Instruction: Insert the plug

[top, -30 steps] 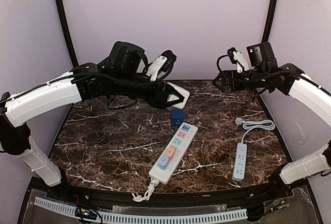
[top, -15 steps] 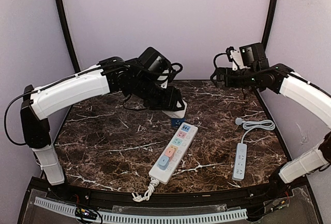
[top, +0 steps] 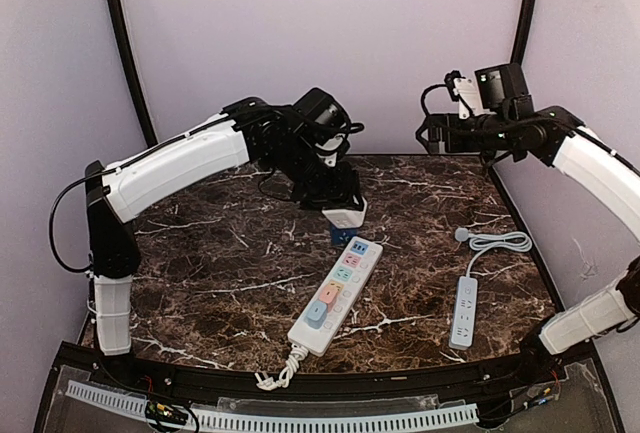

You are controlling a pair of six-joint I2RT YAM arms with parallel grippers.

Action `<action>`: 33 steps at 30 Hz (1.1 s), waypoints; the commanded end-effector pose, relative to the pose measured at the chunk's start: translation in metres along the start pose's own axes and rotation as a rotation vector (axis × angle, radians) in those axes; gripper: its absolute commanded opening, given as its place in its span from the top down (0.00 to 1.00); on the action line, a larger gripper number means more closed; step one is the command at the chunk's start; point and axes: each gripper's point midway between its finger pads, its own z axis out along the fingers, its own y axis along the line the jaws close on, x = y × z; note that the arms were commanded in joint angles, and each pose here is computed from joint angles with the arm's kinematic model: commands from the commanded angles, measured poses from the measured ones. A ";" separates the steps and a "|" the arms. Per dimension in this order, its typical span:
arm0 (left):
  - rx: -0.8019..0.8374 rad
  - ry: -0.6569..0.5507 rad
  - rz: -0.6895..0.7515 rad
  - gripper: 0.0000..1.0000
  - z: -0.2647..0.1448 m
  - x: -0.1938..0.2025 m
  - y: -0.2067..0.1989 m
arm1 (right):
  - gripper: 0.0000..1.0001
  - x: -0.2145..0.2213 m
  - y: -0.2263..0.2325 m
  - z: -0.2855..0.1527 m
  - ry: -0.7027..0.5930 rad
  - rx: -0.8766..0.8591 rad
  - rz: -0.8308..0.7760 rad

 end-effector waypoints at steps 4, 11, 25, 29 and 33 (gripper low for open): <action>-0.075 0.083 -0.049 0.99 0.005 -0.005 0.035 | 0.01 0.026 -0.018 -0.030 0.041 0.051 0.005; -0.097 0.176 -0.013 0.99 0.012 0.011 0.045 | 0.01 0.047 -0.018 -0.029 0.094 0.040 -0.010; -0.072 0.280 0.050 0.99 0.049 0.033 0.034 | 0.01 0.071 -0.018 -0.026 0.154 0.023 -0.027; -0.079 0.308 0.072 0.99 0.058 0.039 0.036 | 0.01 0.077 -0.020 -0.029 0.160 0.026 -0.031; -0.104 0.332 0.080 0.99 0.063 0.043 0.040 | 0.01 0.082 -0.021 -0.032 0.162 0.026 -0.030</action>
